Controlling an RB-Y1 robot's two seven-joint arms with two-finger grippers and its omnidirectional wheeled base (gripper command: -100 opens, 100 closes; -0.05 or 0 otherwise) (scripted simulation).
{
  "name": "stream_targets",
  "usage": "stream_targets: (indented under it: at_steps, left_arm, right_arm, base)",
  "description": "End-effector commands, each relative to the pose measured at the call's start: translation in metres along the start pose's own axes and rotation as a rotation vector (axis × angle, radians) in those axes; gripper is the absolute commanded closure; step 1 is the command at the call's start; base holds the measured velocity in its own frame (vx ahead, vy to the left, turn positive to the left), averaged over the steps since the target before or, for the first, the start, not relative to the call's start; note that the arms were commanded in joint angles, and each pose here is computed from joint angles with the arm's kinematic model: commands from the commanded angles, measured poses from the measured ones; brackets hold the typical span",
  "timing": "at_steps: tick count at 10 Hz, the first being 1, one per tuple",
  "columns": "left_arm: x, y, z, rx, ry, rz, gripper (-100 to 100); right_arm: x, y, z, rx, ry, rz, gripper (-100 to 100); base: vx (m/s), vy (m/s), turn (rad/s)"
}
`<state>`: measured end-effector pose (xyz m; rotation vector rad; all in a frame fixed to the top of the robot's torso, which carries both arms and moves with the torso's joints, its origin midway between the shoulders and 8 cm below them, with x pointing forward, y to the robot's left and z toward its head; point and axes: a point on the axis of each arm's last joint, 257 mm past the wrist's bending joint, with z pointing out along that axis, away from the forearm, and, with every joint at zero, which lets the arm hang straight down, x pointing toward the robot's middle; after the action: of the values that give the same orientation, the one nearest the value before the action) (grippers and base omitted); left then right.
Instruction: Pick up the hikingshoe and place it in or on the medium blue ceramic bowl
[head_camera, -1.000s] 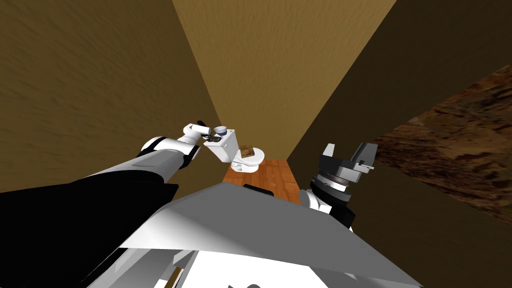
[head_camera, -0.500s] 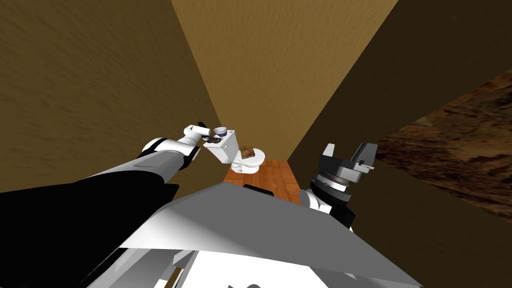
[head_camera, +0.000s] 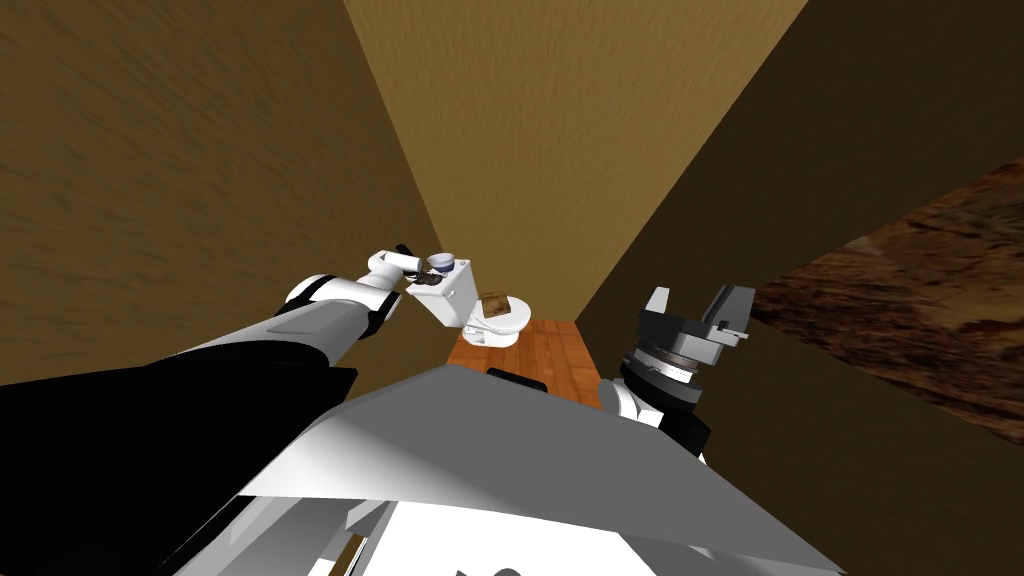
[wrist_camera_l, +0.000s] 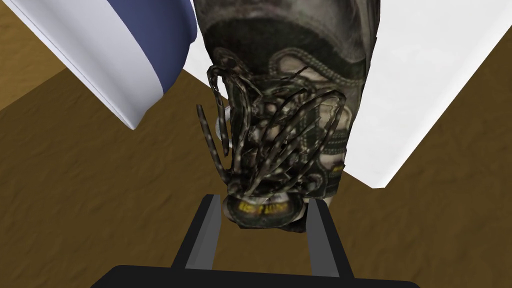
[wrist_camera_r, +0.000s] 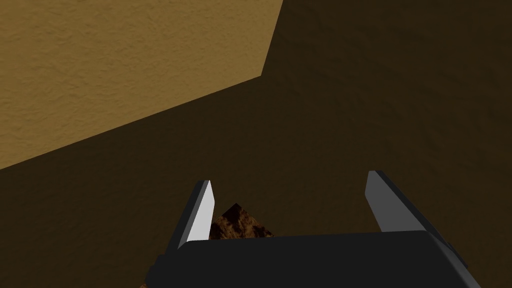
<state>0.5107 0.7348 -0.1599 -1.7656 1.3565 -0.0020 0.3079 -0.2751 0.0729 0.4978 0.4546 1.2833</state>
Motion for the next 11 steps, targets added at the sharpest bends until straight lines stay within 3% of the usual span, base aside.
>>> stream_targets:
  at_steps: [1,2,3,4,5,6,7,9,10,11]
  left_arm:
    - [0.0,0.0,0.0,0.0,0.0,0.0,100]
    - [0.0,0.0,0.0,0.0,0.0,0.0,100]
    - [0.0,0.001,0.0,-0.001,0.0,0.0,0]
    - [0.0,0.001,0.0,-0.001,0.0,0.001,100]
    - [0.0,0.001,0.0,-0.001,0.0,0.001,0]
    - [-0.02,-0.01,-0.007,0.011,-0.02,-0.01,100]
    - [-0.03,-0.015,-0.011,0.016,-0.031,-0.015,100]
    - [-0.03,-0.015,-0.011,0.016,-0.031,-0.015,100]
    - [-0.056,-0.025,-0.021,0.024,-0.056,-0.029,100]
    - [-0.056,-0.025,-0.021,0.024,-0.056,-0.029,100]
  right_arm:
    - [0.0,0.0,0.0,0.0,0.0,0.0,0]
    - [0.0,0.0,0.0,0.0,0.0,0.0,0]
    - [0.0,0.0,0.0,0.0,0.0,0.0,0]
    - [0.0,0.0,0.0,0.0,0.0,0.0,0]
    - [0.0,0.0,0.0,0.0,0.0,0.0,0]
    - [0.0,0.0,0.0,0.0,0.0,0.0,0]
    - [0.0,0.0,0.0,0.0,0.0,0.0,0]
    - [0.0,0.0,0.0,0.0,0.0,0.0,0]
    - [0.0,0.0,0.0,0.0,0.0,0.0,0]
    - [0.0,0.0,0.0,0.0,0.0,0.0,0]
  base:
    - [0.0,0.0,0.0]
    - [0.0,0.0,0.0]
    - [0.0,0.0,0.0]
    - [0.0,0.0,0.0]
    - [0.0,0.0,0.0]
    - [-0.013,-0.052,-0.045]
    - [-0.011,-0.088,-0.058]
    - [-0.012,-0.039,0.0]
    - [-0.022,-0.066,-0.082]
    - [0.002,-0.075,-0.05]
